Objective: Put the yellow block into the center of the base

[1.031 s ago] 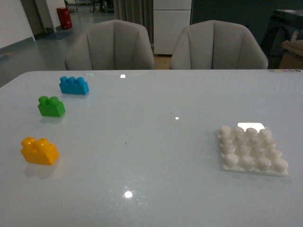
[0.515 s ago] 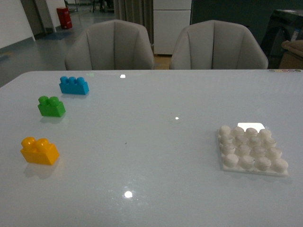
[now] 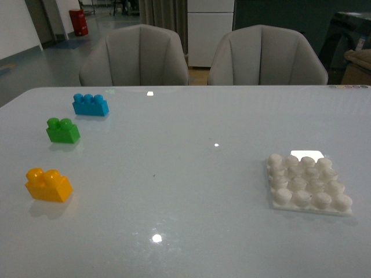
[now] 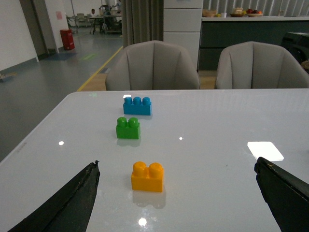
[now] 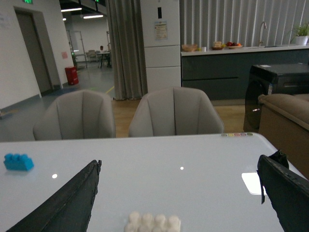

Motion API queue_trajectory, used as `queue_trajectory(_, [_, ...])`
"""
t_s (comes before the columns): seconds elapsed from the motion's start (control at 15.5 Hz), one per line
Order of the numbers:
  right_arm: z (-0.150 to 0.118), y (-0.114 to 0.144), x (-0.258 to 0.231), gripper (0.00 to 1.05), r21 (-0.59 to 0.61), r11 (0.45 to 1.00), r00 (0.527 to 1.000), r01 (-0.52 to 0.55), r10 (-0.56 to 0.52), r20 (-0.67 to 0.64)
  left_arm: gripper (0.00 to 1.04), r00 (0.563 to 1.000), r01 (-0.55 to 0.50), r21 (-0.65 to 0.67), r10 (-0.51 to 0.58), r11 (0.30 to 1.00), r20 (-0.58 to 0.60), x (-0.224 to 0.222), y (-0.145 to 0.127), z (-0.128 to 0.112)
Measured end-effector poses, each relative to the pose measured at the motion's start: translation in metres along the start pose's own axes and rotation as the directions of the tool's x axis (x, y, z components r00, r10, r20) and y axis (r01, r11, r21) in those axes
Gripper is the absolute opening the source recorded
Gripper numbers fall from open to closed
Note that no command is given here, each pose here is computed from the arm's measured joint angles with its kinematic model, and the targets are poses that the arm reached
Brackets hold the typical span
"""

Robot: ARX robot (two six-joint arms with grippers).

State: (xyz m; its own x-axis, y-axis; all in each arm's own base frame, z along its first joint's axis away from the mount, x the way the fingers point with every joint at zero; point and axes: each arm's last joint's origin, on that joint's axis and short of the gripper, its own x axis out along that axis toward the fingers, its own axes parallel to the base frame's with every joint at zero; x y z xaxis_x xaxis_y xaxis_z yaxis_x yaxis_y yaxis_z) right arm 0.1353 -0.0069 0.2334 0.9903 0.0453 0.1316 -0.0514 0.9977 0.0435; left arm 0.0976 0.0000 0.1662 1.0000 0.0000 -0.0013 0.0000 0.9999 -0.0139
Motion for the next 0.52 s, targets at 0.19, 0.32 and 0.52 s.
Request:
queue_trajectory(0.19, [0.014, -0.010, 0.089, 0.98, 0.070, 0.996, 0.986, 0.048, -0.036, -0.164, 0.98, 1.000, 0.000, 0.000, 0.000, 1.000, 0.000, 0.000, 0.000, 0.000])
queue_trajectory(0.32, [-0.016, -0.010, 0.155, 0.98, 0.079, 0.993, 0.920, 0.084, -0.047, -0.390, 0.98, 1.000, 0.000, 0.000, 0.000, 1.000, 0.000, 0.000, 0.000, 0.000])
queue_trajectory(0.52, [-0.066, -0.010, 0.211, 0.98, 0.065, 0.991, 0.798, 0.121, -0.058, -0.600, 0.98, 1.000, 0.000, 0.000, 0.000, 1.000, 0.000, 0.000, 0.000, 0.000])
